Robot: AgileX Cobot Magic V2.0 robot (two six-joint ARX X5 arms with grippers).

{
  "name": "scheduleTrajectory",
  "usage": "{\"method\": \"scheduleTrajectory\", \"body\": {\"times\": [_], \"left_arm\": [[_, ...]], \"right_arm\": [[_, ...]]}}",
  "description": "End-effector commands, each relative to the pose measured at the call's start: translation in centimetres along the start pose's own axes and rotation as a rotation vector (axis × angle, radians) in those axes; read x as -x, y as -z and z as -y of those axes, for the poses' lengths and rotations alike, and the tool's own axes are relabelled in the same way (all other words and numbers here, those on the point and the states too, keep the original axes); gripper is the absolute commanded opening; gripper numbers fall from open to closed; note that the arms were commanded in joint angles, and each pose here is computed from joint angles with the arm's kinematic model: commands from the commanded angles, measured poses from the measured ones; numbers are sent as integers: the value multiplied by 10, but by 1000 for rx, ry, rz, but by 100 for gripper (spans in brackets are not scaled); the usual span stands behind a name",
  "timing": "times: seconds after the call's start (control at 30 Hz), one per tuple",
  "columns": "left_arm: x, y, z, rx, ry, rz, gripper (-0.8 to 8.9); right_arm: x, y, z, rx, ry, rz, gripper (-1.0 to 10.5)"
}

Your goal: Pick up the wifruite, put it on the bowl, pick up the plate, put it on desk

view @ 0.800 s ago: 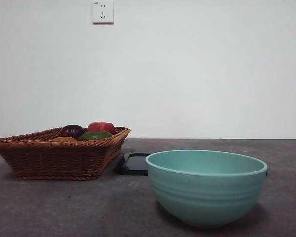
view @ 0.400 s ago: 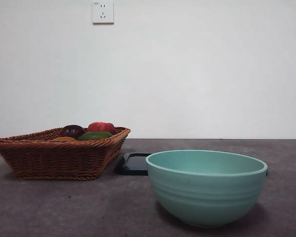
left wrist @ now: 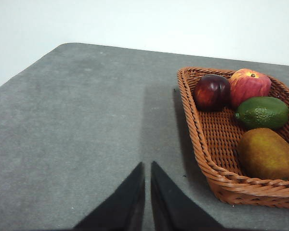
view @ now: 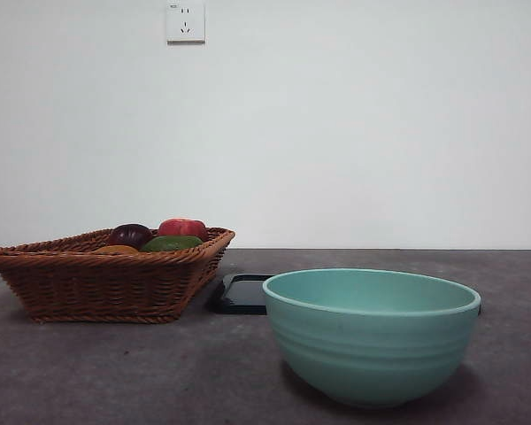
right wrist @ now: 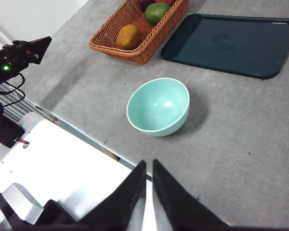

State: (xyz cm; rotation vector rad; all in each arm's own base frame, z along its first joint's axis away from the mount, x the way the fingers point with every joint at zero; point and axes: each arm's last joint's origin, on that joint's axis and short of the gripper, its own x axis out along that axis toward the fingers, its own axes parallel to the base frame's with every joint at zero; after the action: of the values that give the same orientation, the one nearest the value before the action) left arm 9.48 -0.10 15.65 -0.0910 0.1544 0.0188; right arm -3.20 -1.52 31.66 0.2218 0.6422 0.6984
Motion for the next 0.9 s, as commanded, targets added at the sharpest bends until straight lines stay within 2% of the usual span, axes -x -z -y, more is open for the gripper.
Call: {"method": "scheduleTrajectory", "body": {"times": [0.03,0.43,0.53,0.57,0.67,0.83,0.9], "left_arm": [[-2,7,-1,-4,-9,-24,19],[-2,7,-1,-4,-9,-24,18],[-2,7,-1,-4,-9,-24,19],[-2,7,-1,-4,-9,-24,19],[-2,7,-1,-4,-9,-24,19],[-2,7,-1,-4,-9,-24,19],[-2,7,-1,-4,-9,-24,18]], "right_arm": [[3,-1,-1,1,-10,13,16],[3,-1,-1,0,-7,15,16],[1,0,-2,-22,26,28,16],[-2,-1,-3,13,60,44,16],[-17,-5,0,107,184,155,16],[-62,-19,20,160,311,494,16],[-79,-17,34,167,363,574,16]]}}
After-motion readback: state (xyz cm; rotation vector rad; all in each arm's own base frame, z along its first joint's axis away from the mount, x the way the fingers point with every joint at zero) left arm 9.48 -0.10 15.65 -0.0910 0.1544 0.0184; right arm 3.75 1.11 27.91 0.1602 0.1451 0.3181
